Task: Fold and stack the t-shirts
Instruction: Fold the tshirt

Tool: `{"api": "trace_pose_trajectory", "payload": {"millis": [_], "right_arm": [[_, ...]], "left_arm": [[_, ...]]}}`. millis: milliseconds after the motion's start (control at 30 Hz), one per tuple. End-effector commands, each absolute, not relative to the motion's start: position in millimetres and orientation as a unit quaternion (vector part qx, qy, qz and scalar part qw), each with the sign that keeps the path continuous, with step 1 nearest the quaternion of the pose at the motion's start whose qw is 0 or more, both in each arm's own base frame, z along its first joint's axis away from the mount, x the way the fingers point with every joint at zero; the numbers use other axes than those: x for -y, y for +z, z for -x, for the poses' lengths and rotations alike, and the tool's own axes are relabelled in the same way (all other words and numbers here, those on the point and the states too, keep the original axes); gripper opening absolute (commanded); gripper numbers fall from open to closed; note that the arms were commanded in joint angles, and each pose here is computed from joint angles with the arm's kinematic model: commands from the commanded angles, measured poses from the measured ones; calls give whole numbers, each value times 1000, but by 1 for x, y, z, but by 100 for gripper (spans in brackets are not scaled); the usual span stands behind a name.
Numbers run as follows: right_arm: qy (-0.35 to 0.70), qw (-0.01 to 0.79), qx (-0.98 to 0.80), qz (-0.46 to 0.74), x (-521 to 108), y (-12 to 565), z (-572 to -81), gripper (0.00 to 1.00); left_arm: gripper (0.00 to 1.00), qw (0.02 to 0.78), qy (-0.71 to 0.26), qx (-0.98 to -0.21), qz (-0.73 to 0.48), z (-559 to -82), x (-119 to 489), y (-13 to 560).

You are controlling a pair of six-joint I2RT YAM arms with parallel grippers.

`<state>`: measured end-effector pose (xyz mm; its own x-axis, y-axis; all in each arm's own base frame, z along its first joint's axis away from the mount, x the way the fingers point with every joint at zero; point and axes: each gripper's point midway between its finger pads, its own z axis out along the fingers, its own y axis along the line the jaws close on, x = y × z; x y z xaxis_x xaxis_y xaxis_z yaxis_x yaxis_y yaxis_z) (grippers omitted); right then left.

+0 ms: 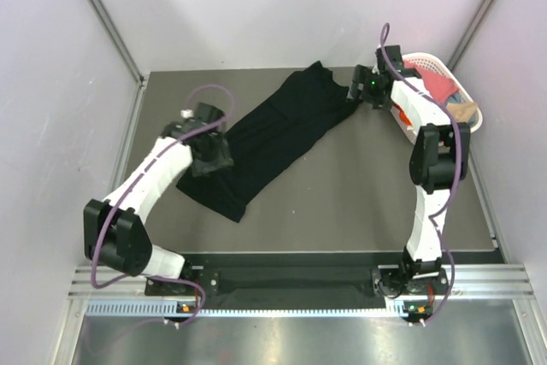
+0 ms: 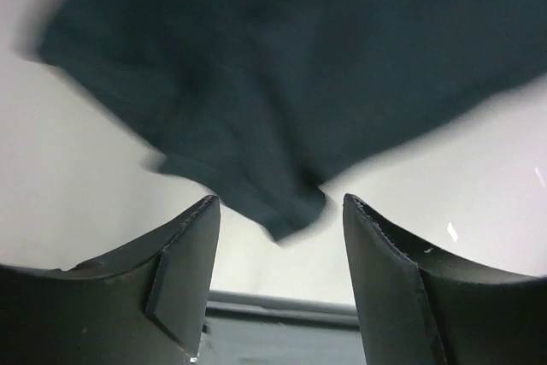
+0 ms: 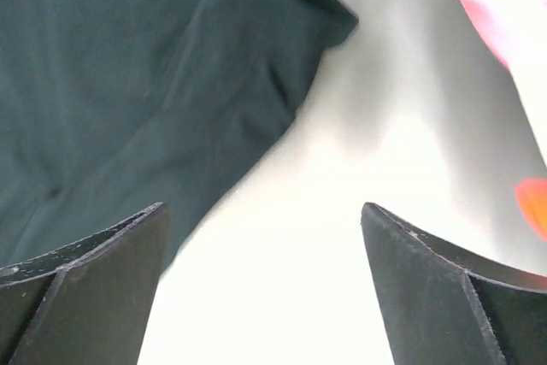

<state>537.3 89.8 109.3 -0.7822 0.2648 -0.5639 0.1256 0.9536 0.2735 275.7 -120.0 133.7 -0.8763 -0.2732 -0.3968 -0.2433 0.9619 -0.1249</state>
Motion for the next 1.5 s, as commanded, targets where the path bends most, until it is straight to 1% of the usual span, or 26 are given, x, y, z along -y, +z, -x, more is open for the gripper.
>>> {"api": "trace_pose_trajectory", "payload": {"millis": [0,33,67,133,167,200,233,267,300,333,367,400,433,467,567,600,633,700,833,900,933,1033,1200,1233,1433,1467], "right_arm": [[127,335,-930,-80,-101,166,-501,94],[142,311,-937,-73,-110,151,-484,94],[160,306,-937,-61,-127,151,-473,93],[202,300,-931,-46,-157,158,-448,90],[232,284,-930,-28,-177,145,-431,89],[262,280,-923,-1,-210,154,-410,89],[285,253,-924,15,-229,139,-386,89],[303,247,-920,32,-246,137,-373,88],[337,253,-905,63,-281,146,-355,88],[349,229,-906,74,-293,130,-332,87],[363,217,-900,102,-317,126,-307,86],[393,234,-882,111,-336,134,-302,86],[398,217,-884,117,-342,119,-284,86],[413,208,-875,141,-360,117,-262,87],[433,197,-865,161,-384,103,-231,87],[443,196,-860,160,-391,100,-227,88],[436,191,-864,163,-391,91,-220,87],[426,185,-869,171,-397,81,-209,88],[417,196,-874,153,-404,71,-208,88],[421,189,-876,139,-410,68,-206,86],[427,193,-873,137,-414,71,-207,83],[425,198,-873,133,-423,71,-207,80],[438,179,-874,112,-438,59,-202,73],[441,179,-873,110,-441,58,-203,70],[447,169,-873,99,-462,48,-205,61],[445,162,-876,93,-464,43,-205,60]], "left_arm": [[64,225,17,-957,184,-297,50,138],[64,223,5,-955,195,-301,41,135],[63,224,9,-947,231,-305,16,134],[62,225,14,-943,243,-309,-3,132],[62,227,24,-935,273,-311,-26,132],[62,224,29,-932,283,-311,-34,130],[62,221,31,-930,293,-310,-43,128],[62,221,24,-922,316,-309,-55,128],[62,220,20,-919,326,-308,-60,127],[61,219,13,-916,336,-307,-62,125],[61,216,8,-912,348,-304,-65,125],[61,216,7,-910,353,-302,-65,125],[61,209,-3,-909,361,-299,-60,122],[60,214,-18,-907,362,-297,-54,125],[59,216,-48,-903,368,-287,-40,119],[58,215,-59,-903,367,-285,-36,118],[57,206,-63,-905,368,-278,-32,111],[56,211,-70,-906,361,-273,-28,113],[56,220,-65,-910,346,-264,-27,114],[56,224,-69,-910,341,-264,-24,118],[55,227,-71,-912,335,-265,-20,121],[55,236,-75,-909,337,-271,-18,128],[54,253,-73,-903,339,-281,-22,145],[54,255,-73,-902,340,-283,-23,147],[53,259,-74,-900,343,-289,-24,153],[53,259,-73,-900,343,-289,-24,154]]}}
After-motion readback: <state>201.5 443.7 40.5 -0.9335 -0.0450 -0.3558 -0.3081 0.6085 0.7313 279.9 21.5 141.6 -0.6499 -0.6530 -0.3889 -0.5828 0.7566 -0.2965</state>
